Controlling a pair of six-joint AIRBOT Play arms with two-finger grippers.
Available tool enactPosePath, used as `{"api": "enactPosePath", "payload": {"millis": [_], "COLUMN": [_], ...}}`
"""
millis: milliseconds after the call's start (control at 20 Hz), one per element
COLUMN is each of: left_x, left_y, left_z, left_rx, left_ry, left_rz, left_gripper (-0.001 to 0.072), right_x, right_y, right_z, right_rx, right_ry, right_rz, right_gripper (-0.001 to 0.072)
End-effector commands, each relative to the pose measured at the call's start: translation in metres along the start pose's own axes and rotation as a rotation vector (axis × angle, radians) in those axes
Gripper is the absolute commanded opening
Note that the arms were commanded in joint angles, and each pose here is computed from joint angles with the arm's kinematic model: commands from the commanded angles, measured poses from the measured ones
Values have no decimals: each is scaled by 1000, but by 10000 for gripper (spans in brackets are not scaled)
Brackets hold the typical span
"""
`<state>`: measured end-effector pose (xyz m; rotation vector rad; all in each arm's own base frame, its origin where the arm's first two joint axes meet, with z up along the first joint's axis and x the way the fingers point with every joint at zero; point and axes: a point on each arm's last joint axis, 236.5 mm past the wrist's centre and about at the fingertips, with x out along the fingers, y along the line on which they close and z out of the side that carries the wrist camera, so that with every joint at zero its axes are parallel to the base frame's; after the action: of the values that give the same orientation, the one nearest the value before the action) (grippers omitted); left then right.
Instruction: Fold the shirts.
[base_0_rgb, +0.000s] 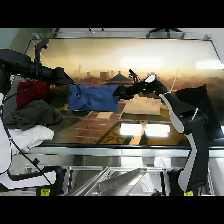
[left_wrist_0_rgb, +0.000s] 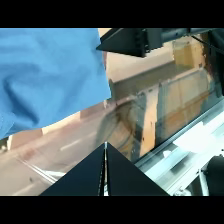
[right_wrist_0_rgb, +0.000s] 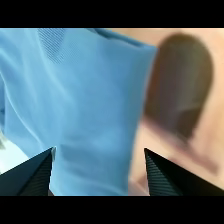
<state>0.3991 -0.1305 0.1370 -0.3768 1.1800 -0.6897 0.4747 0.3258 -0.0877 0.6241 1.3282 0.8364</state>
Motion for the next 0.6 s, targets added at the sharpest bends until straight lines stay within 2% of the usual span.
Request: {"api": "enactPosePath", "payload": {"millis": [0,50,100,150,200,250,300,400,550], "left_x": [0,0,0,0,0,0,0,0,0], "left_y": [1,1,1,1,1,1,0,0,-1], "left_z": [1,1,1,1,1,0,-1,-4,-7], "left_rx": [11,15,23,27,27,28,31,38,38], "left_ry": [-4,-4,-3,-3,-3,0,5,15,30], "left_rz": [2,2,2,2,2,1,0,-3,-7], "left_gripper": [21,21,20,21,20,20,21,21,21], "right_x": [25,32,39,44,49,51,50,38,-17], "right_y": [16,21,25,29,33,38,45,69,115], "right_z": [0,-3,-6,-9,-12,-15,-17,-16,11], "right_rx": [-1,-2,1,7,12,15,13,-33,-143], "right_ry": [-32,-28,-24,-18,-12,-5,6,6,-101], "right_rz": [9,14,22,34,46,59,85,126,123], "right_gripper": [640,639,590,457,432,361,80,19,19]}}
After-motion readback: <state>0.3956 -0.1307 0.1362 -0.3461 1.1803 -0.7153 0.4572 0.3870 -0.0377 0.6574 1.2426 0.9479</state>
